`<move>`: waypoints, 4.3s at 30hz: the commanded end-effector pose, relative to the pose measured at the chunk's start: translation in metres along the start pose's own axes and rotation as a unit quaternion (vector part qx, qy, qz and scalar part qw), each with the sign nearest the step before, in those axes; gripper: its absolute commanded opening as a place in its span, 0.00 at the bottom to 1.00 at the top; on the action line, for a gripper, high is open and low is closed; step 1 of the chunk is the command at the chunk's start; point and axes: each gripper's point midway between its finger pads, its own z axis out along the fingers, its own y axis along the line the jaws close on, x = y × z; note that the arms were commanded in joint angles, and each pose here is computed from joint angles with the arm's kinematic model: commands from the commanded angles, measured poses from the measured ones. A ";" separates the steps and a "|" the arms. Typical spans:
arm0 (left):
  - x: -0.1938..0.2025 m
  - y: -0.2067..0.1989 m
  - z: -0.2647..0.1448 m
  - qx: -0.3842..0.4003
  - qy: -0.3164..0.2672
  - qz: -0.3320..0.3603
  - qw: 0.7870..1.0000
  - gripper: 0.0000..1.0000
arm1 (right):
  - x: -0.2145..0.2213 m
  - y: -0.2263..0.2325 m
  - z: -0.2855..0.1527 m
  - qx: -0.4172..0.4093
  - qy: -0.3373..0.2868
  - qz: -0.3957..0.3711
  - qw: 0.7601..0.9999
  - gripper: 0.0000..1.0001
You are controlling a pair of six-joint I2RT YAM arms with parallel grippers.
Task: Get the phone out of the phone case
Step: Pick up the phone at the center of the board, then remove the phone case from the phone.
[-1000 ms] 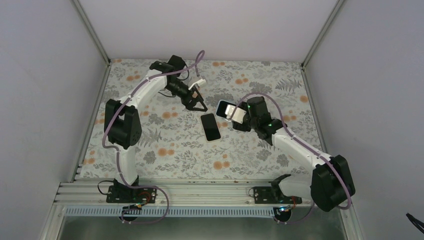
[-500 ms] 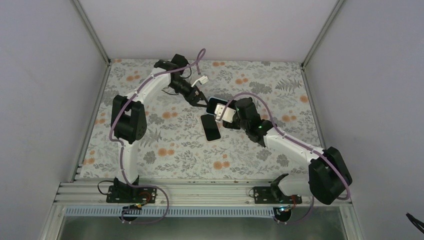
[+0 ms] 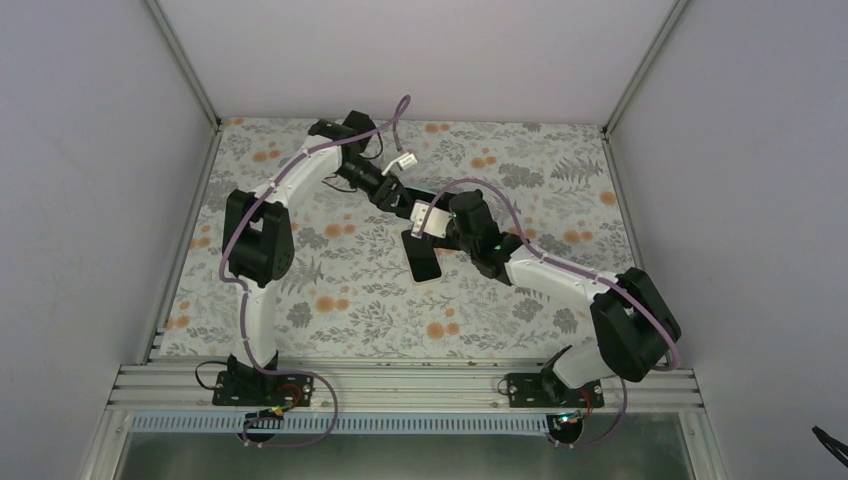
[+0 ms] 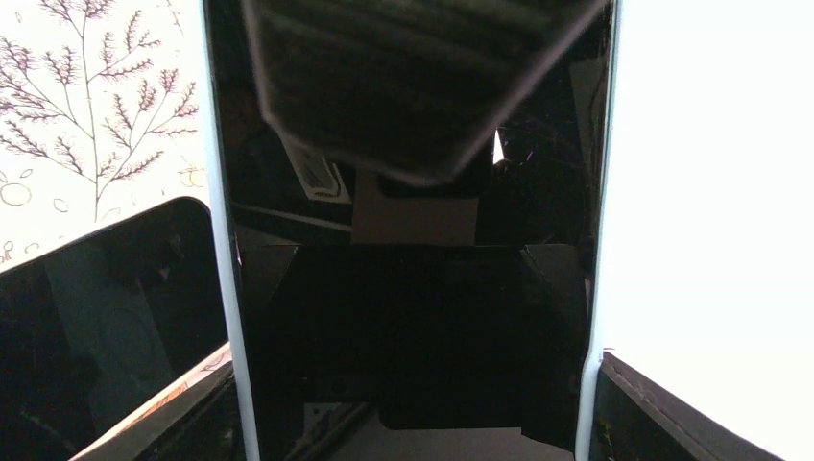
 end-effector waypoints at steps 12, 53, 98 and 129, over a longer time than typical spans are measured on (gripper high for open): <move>0.003 -0.017 -0.001 0.036 -0.003 0.006 0.999 0.18 | -0.037 -0.049 -0.016 0.082 -0.044 0.018 0.996 0.64; 0.053 -0.076 -0.035 -0.203 0.104 0.274 0.934 0.02 | 0.002 0.039 -0.099 -0.445 -0.071 0.121 0.884 0.99; 0.059 -0.115 -0.019 -0.159 0.130 0.291 0.934 0.02 | 0.024 0.022 -0.036 -0.364 -0.022 0.132 0.922 0.91; 0.072 -0.142 -0.029 -0.171 0.142 0.304 0.926 0.02 | 0.061 -0.014 0.004 -0.343 0.051 0.149 0.926 0.87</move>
